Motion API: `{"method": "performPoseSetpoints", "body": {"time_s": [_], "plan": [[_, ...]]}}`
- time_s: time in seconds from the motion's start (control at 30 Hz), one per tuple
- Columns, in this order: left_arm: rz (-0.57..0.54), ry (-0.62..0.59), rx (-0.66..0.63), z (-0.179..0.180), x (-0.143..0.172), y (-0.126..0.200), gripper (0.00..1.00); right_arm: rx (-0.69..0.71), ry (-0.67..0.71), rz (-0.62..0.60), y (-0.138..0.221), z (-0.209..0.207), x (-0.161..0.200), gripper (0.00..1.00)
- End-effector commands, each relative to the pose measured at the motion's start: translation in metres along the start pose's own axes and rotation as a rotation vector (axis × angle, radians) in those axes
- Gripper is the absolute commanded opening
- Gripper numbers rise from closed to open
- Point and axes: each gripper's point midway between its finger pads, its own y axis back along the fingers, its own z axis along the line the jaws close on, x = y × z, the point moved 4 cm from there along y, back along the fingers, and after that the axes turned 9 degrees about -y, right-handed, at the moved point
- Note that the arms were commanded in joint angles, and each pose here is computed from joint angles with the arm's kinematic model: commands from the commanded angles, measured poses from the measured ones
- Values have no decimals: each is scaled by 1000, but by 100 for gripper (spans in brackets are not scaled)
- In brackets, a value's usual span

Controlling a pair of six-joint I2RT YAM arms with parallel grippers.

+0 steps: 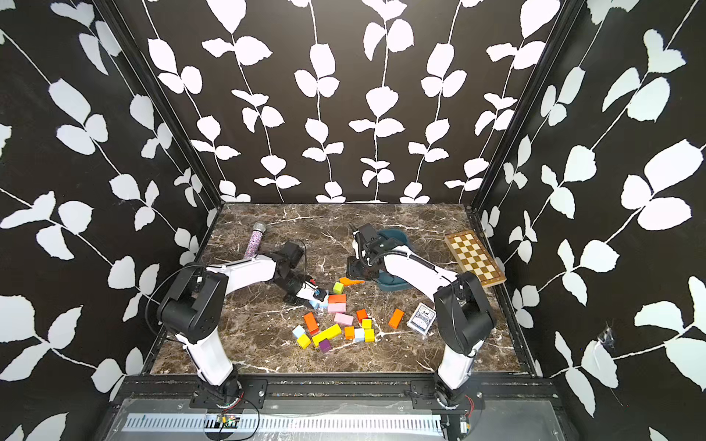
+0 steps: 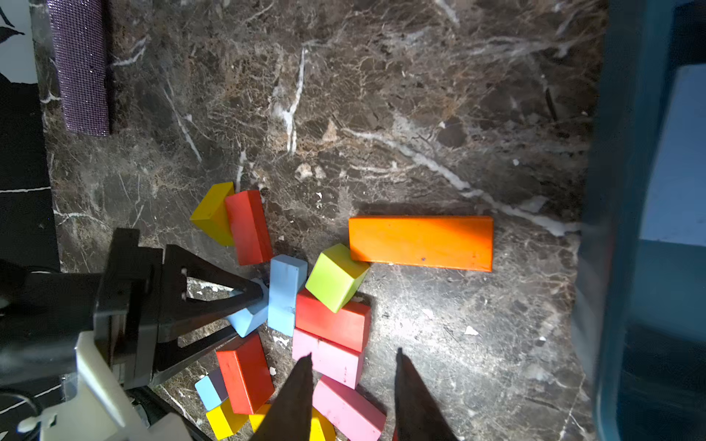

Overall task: Pick out the blue building blocks
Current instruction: Pick up the building block from the center of the board.

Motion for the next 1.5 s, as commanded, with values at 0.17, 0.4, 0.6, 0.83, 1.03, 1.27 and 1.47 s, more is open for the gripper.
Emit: {"method": "performPoseSetpoints", "body": {"time_s": [0.17,0.4,0.6,0.83,1.03,1.27,1.47], "plan": [[-136,30,-142,21,-38,35,21,-111,-8,-63,21,15,0,37],[-276,98,-396,64,-65,72,22,-333,-42,-6,25,40,1,42],[-327,113,-487,84,-72,85,23,-434,-34,10,27,54,-4,44],[-382,134,-540,94,-80,96,23,-419,-42,16,24,50,-8,44],[-465,114,-565,95,-93,106,24,-468,-52,-17,31,52,-16,44],[-516,115,-581,98,-98,111,27,-562,-32,-15,40,62,-19,36],[-484,124,-588,101,-93,108,51,-520,-31,-52,49,51,-23,15]]}}
